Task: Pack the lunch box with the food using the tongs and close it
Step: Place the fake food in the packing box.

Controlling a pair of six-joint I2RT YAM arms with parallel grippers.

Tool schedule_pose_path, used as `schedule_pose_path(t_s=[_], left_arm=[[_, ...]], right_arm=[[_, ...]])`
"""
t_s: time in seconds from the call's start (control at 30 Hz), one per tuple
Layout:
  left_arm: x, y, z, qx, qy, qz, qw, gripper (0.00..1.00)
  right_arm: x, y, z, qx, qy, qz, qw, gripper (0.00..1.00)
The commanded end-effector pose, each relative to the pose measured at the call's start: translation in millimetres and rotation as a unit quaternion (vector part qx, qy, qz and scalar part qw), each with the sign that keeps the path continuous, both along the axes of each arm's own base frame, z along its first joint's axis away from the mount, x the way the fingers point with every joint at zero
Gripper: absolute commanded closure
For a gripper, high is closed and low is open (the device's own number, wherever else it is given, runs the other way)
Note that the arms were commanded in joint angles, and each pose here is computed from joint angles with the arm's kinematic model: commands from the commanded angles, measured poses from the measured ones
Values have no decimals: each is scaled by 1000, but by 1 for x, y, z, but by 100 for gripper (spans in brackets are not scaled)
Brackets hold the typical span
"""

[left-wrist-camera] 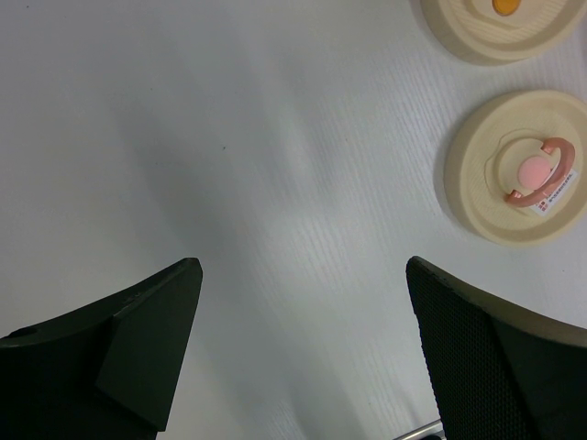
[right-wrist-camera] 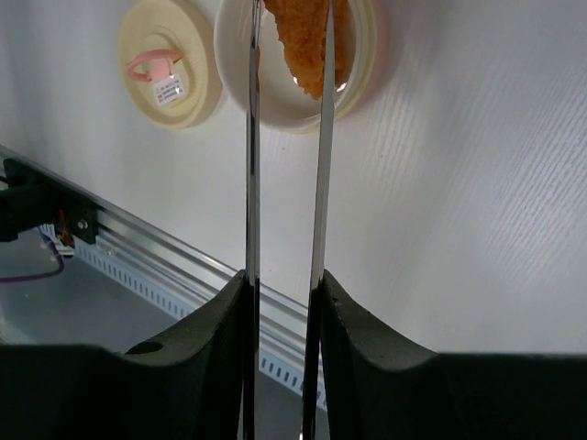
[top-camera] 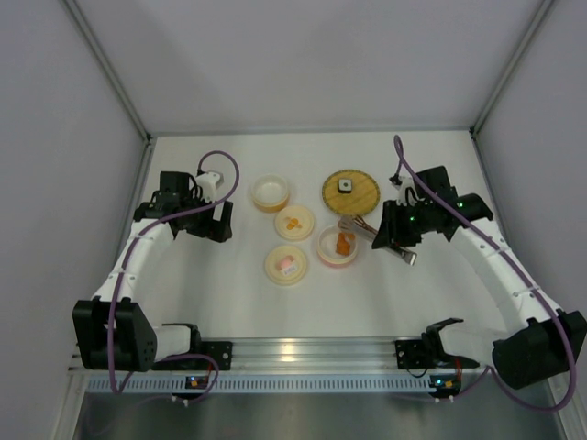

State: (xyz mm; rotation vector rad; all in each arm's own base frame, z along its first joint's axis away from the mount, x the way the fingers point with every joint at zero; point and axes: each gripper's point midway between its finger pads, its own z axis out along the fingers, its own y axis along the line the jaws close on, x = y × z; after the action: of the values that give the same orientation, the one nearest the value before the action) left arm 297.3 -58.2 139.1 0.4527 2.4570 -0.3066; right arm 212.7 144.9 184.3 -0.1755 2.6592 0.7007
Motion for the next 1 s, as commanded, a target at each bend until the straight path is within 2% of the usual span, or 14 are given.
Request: schedule_pose_path(t_s=[0.0, 0.57, 0.97], left_arm=[[5, -1, 7, -2, -8, -1, 1000, 2], [4, 1, -2, 3, 1, 3, 1000, 2], [5, 2, -6, 7, 3, 4, 1000, 2]], right_arm=[[1, 19, 18, 32, -19, 4, 999, 100], [-7, 47, 3, 61, 34, 35, 997, 99], [-4, 44, -9, 35, 32, 35, 998, 93]])
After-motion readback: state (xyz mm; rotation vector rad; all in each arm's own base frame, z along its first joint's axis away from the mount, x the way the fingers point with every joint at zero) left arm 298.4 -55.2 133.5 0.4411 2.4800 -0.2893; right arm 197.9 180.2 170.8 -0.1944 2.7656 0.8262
